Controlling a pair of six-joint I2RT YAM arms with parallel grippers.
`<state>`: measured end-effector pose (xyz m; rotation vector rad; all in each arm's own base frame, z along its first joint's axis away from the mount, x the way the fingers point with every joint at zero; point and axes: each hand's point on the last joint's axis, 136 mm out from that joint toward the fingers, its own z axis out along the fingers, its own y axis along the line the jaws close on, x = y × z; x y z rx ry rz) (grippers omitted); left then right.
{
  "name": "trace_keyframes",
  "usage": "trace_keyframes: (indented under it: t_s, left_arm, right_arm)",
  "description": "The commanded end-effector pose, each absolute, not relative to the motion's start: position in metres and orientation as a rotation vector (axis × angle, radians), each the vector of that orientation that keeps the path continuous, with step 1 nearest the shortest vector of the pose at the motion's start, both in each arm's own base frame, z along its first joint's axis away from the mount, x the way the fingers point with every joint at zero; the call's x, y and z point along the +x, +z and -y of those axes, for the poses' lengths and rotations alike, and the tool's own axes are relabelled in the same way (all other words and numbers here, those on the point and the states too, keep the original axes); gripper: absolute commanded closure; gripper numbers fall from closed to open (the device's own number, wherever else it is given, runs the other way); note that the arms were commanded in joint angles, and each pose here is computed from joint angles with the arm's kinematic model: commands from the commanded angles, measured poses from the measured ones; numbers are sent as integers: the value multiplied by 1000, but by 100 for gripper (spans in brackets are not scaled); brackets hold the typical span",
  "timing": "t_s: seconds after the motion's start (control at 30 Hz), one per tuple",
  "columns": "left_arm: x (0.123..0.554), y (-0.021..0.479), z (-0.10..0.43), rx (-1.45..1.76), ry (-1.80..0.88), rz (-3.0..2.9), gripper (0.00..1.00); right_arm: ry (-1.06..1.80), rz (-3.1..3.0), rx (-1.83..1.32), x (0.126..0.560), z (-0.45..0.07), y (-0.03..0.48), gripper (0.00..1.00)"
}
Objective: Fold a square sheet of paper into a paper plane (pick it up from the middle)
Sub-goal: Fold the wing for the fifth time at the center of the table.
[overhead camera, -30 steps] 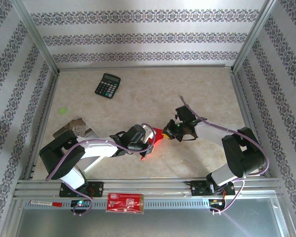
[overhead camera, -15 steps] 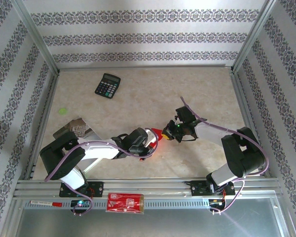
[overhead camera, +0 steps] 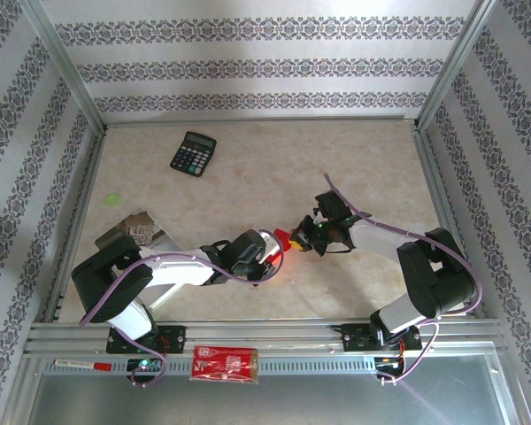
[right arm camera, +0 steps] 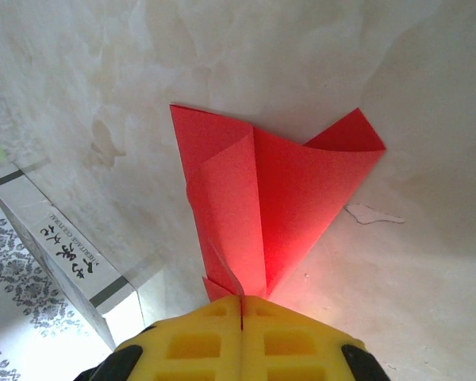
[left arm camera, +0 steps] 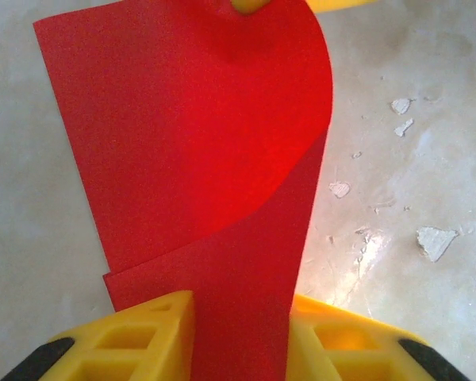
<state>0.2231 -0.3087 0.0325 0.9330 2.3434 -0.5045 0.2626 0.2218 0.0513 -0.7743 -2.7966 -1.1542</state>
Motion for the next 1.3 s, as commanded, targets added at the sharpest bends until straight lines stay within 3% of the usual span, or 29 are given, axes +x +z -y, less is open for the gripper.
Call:
trace_keyframes:
  t_s: [0.0,0.7,1.0,1.27]
  left_arm:
    - [226,46,313,951,-484,-2306,72]
    - [220,43,319,898,-565,-2357,100]
    - [209,43,336,790,-802,-2456,100]
    - [208,43,349,734,-975,-2504,100]
  right_arm:
    - [-1167,2771,-774,257,-224,53,100]
    - [-1156,2784,-743,258,-223,51,100]
    - [-1133,2932,-620,267,-200,78,79]
    - [-1056,2993,-483,272,-196,78,75]
